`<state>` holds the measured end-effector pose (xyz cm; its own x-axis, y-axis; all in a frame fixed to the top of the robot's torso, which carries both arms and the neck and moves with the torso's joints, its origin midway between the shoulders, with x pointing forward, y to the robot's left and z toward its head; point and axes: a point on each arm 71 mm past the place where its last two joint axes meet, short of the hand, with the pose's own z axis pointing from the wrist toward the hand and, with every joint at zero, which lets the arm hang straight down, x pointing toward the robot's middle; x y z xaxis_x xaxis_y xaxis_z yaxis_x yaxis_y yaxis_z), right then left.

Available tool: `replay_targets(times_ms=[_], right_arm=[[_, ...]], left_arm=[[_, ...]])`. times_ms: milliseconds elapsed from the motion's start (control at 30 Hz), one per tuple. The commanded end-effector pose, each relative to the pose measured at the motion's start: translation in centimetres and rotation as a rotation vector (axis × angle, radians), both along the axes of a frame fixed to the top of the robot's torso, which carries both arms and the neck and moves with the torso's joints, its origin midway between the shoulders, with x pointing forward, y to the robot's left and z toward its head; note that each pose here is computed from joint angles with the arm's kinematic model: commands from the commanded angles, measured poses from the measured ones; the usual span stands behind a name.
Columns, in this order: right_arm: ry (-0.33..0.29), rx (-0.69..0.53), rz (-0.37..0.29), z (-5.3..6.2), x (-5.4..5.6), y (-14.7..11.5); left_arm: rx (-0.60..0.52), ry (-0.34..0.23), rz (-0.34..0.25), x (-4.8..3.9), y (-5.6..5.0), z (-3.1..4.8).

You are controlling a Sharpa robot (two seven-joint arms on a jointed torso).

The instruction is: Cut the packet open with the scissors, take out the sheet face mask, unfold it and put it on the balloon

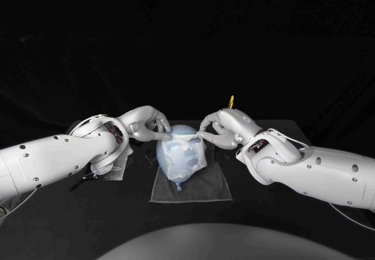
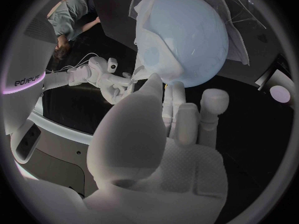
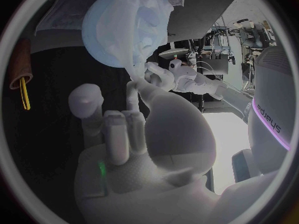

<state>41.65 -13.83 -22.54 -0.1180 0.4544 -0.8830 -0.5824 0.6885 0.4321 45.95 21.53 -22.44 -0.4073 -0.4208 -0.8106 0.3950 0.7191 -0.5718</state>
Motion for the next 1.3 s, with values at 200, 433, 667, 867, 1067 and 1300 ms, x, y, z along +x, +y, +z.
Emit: replay_targets(times_ms=[200,433,667,867,1067,1300], right_arm=[[0.017,-0.003,-0.021,-0.1,0.6,-0.4],[0.023,-0.013,-0.029,-0.3,0.9,-0.6],[0.029,-0.020,-0.035,-0.4,1.1,-0.5],[0.020,-0.019,-0.051,-0.5,1.6,-0.4],[0.013,-0.029,-0.070,-0.7,2.7,-0.2],[0.023,-0.038,-0.072,-0.8,3.3,0.3]], left_arm=[[0.051,-0.040,0.088,0.27,0.4,0.12],[0.085,-0.017,0.063,0.09,0.2,-0.12],[0.104,0.001,0.029,-0.08,-0.1,-0.30],[0.105,0.002,0.016,-0.13,-0.3,-0.32],[0.097,-0.008,0.008,-0.11,-0.5,-0.25],[0.083,-0.024,-0.007,-0.06,-0.9,-0.14]])
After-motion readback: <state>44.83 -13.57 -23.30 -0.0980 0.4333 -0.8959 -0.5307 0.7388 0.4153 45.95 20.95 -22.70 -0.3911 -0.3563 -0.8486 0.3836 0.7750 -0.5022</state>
